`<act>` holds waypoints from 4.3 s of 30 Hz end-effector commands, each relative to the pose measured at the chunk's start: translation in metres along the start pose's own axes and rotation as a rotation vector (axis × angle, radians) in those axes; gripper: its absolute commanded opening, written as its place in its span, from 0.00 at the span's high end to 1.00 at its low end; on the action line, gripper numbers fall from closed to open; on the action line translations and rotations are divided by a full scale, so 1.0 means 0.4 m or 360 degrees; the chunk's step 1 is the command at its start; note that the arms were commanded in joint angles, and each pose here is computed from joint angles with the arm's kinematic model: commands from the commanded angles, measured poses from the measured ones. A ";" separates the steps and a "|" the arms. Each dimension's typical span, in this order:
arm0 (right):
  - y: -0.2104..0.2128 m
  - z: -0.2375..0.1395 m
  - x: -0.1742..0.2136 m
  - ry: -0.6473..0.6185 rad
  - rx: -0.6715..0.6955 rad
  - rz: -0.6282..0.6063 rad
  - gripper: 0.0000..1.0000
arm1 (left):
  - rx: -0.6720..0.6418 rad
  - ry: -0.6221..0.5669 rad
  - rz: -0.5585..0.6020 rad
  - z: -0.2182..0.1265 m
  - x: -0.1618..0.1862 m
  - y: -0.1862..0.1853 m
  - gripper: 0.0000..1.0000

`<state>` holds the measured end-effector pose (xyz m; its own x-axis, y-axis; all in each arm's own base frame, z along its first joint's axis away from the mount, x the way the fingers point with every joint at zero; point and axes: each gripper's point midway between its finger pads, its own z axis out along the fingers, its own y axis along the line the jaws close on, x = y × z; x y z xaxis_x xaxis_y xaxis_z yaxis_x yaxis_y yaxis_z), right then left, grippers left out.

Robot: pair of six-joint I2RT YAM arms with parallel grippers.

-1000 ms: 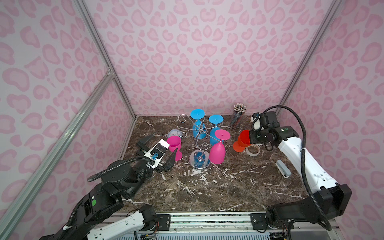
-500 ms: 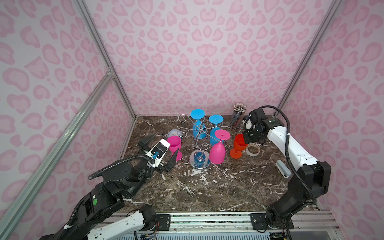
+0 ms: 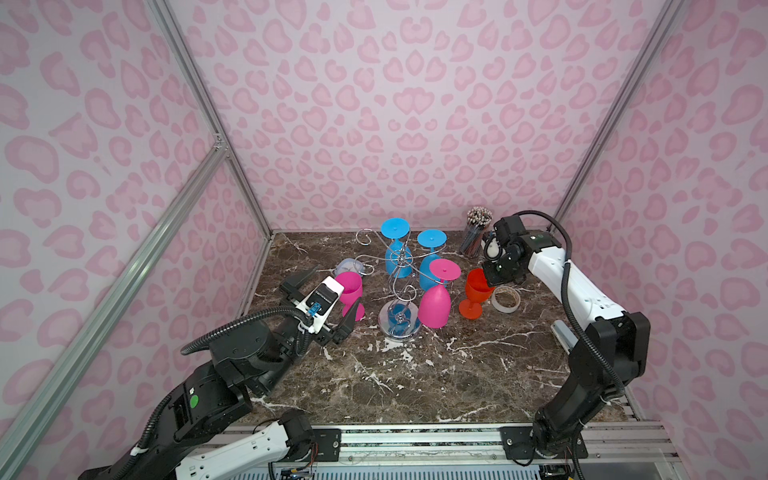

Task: Take the wine glass off the wine glass rack
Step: 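Lower the orange glass upright onto the table beside the tape roll, then open the right gripper and lift it away from the orange glass, then move the right gripper to the magenta glass base on the rack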

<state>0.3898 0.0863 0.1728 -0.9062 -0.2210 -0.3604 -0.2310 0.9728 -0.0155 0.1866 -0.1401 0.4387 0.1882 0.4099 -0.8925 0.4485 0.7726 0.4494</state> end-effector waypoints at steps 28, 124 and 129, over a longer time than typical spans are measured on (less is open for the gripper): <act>0.029 0.017 0.021 0.0069 -0.0018 -0.0048 0.88 | -0.0019 -0.0048 -0.0073 -0.015 -0.017 0.016 0.03; 0.378 -0.418 -0.011 -0.0372 -0.1956 0.0735 0.90 | 0.0096 -0.0025 -0.0322 0.001 0.010 -0.035 0.03; 0.379 -0.419 -0.009 -0.0368 -0.1957 0.0737 0.94 | 0.0097 -0.0021 -0.0323 0.001 0.013 -0.037 0.03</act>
<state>0.2972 0.2227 0.3230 -0.9412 0.2429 -0.2349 -0.1771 0.2375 0.9551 0.1808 -0.1501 0.4251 0.0975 0.2583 -0.9611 0.5353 0.8005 0.2695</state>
